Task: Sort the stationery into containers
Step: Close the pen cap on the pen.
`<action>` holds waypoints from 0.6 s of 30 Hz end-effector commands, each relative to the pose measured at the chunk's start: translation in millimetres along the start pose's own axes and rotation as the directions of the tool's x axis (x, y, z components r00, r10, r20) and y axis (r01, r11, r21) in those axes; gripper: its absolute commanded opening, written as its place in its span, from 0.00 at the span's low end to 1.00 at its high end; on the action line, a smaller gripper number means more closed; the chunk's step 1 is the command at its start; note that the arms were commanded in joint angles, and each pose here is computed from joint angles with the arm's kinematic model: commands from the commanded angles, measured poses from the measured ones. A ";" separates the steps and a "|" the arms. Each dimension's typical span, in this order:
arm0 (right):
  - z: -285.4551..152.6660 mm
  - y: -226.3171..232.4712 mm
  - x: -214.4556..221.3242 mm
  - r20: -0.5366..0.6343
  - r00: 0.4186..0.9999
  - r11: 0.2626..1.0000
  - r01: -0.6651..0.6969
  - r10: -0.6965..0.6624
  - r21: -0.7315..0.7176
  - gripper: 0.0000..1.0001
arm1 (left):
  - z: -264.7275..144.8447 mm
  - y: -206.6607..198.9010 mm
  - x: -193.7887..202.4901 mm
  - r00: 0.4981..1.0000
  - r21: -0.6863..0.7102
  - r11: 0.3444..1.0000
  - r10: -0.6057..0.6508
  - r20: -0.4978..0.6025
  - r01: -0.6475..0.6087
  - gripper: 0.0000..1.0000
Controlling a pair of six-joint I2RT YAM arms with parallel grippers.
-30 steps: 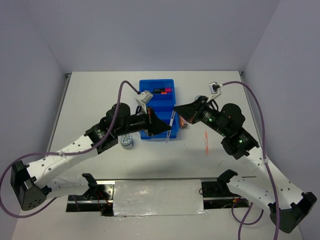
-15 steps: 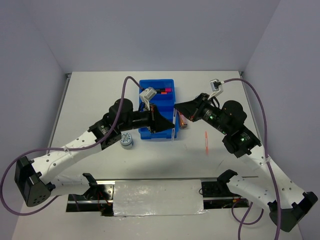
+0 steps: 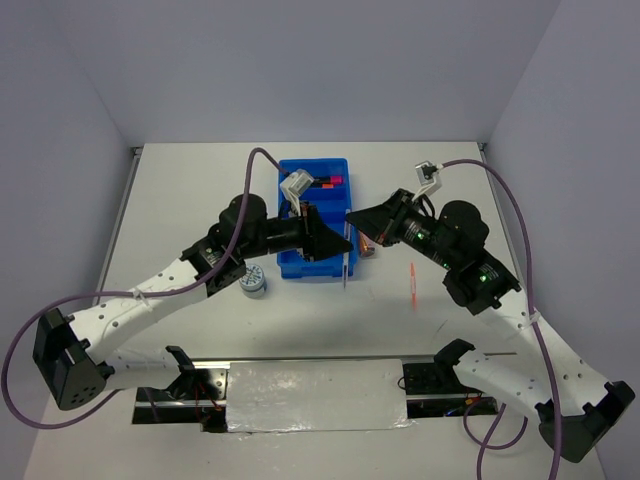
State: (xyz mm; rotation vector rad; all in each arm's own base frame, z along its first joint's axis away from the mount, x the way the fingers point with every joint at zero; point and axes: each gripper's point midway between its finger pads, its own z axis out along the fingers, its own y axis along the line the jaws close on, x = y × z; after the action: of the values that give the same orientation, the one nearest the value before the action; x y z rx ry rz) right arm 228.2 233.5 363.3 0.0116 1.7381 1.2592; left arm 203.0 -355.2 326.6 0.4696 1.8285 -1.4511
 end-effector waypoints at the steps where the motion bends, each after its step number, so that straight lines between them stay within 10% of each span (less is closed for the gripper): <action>1: -5.0 7.8 18.0 -0.092 0.995 0.999 -0.030 0.028 -0.019 0.00 | -2.6 -28.9 -57.1 0.981 0.077 0.994 0.064 0.184 -0.079 0.34; 8: -5.5 6.4 18.0 -0.088 0.996 0.999 -0.036 0.035 -0.014 0.00 | 0.8 -27.8 -55.0 0.983 0.103 0.993 0.036 0.181 -0.055 0.34; 18: -2.1 3.5 14.3 -0.073 0.997 0.999 -0.037 0.037 0.002 0.00 | -1.4 -26.6 -42.3 0.989 0.127 0.991 0.015 0.150 -0.034 0.60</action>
State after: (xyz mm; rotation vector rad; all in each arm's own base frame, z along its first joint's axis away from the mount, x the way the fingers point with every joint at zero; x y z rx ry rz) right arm 218.5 238.8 351.1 0.0144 1.8124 1.2933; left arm 218.3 -356.0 345.0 0.4096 1.7429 -1.4929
